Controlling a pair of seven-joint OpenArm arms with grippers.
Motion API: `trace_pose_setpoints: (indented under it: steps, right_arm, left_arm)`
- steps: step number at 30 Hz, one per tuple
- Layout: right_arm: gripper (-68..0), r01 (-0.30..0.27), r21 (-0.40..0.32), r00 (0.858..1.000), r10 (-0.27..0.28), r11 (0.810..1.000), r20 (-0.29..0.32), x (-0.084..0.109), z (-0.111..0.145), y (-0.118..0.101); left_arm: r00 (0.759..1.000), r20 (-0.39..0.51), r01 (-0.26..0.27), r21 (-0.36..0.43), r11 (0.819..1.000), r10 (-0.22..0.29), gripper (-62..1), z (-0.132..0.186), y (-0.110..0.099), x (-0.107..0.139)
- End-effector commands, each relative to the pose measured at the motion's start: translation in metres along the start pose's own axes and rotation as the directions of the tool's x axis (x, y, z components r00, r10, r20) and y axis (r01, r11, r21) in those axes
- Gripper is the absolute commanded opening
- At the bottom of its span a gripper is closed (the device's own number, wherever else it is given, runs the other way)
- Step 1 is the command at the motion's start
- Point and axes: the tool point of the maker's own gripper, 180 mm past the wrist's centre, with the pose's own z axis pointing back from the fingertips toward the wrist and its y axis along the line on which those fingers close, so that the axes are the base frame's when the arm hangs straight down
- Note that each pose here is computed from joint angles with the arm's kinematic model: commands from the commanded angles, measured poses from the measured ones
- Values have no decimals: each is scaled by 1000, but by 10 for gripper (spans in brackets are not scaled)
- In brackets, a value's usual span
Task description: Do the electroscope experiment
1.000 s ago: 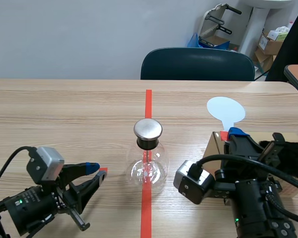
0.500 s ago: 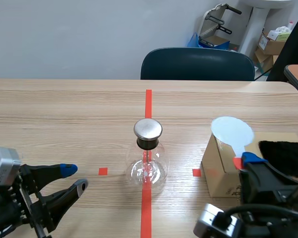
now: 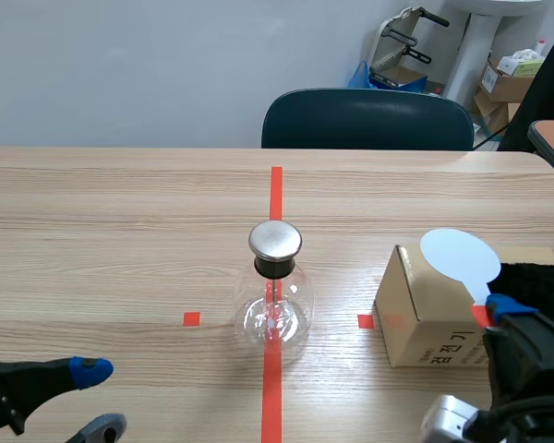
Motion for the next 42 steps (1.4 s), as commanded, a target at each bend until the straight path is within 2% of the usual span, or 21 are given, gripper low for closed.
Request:
trace_pose_setpoints:
  steps: [1,10,15,17,22,28,31,35,38,42]
  right_arm:
    - [-656,-8,-46,1000,8,999,-13,-4,1,-4]
    - [-656,3,4,1000,-3,1000,8,1,8,16]
    - [-656,-1,34,1000,0,999,13,-1,11,27]
    - [-656,-5,44,1000,4,999,13,-2,11,31]
    - [-655,-13,43,1000,12,999,19,-1,9,32]
    - [-642,-14,41,1000,13,999,17,-2,9,31]
    - [-552,-14,41,1000,13,999,18,-2,9,31]
    - [-367,-14,41,1000,13,999,18,-2,9,31]
    - [-274,-14,41,1000,13,999,18,-2,9,31]
    - [-156,-14,41,1000,13,999,18,-2,9,31]
  left_arm:
    - [1000,19,0,-15,1000,0,-232,1,-5,5]
    - [999,20,51,-55,997,-50,-232,4,-28,3]
    - [999,21,46,-61,997,-45,-232,3,-34,1]
    - [998,27,60,-81,995,-58,-232,-1,-42,0]
    - [995,7,104,-93,990,-104,-232,-13,-52,-9]
    - [993,28,114,-109,987,-111,-232,-17,-63,-3]
    - [989,49,141,-113,984,-136,-232,-20,-69,1]
    - [990,26,141,-107,984,-139,-232,-31,-72,-4]
    - [988,-5,156,-87,984,-157,-232,-36,-70,-12]
    - [985,17,170,-50,984,-170,-232,-42,-61,-6]
